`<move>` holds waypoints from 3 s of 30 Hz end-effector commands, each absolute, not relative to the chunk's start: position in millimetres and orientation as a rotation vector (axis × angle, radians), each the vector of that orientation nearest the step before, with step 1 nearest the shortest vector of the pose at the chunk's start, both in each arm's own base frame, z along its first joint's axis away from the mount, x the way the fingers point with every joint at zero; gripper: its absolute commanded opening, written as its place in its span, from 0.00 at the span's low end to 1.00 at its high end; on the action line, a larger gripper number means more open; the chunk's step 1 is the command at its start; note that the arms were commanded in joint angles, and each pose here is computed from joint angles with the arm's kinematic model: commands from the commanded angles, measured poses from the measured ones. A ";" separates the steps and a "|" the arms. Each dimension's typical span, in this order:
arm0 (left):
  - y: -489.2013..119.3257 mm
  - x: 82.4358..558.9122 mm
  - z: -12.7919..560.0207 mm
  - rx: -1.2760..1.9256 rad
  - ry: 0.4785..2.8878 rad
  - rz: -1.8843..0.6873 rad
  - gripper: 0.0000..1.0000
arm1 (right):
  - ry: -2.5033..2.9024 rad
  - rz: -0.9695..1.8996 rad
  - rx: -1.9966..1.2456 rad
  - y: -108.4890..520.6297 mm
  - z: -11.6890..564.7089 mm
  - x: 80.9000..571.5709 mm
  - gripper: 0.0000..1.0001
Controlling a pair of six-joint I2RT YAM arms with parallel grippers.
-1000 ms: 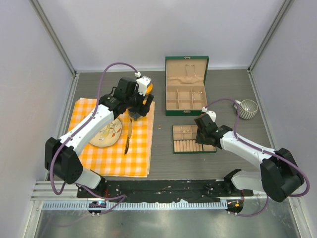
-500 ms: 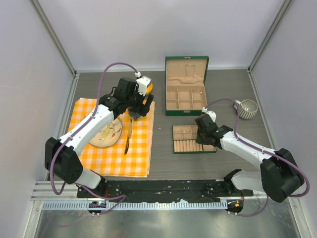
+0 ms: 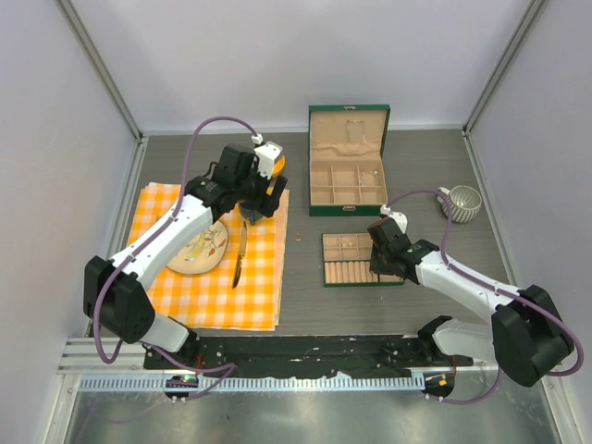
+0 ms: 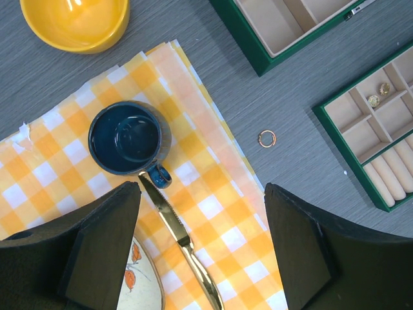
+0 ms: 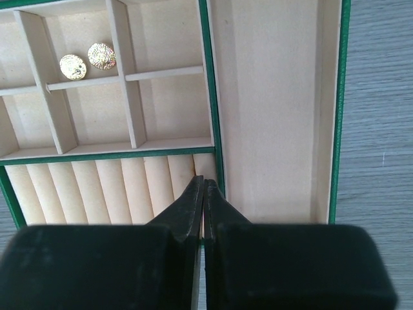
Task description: Organize the mixed jewelry
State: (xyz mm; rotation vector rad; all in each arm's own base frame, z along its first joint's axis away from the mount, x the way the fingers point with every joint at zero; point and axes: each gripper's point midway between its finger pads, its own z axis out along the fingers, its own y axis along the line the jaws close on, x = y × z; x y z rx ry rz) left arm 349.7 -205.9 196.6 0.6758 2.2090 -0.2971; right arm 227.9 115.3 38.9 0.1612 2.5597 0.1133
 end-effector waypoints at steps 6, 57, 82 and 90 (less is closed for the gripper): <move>-205.6 355.2 216.5 0.651 2.140 -0.299 0.82 | 2.584 0.153 0.149 119.1 39.2 219.7 0.04; -276.5 305.1 109.0 1.112 2.230 -0.533 0.80 | 2.028 0.128 -0.344 83.2 267.5 348.3 0.71; -294.9 356.7 64.2 1.104 2.283 -0.366 0.60 | 2.068 0.189 -0.229 64.4 242.7 336.5 0.63; -292.4 361.6 50.6 1.107 2.316 -0.320 0.54 | 2.073 0.194 -0.230 64.0 241.0 337.7 0.63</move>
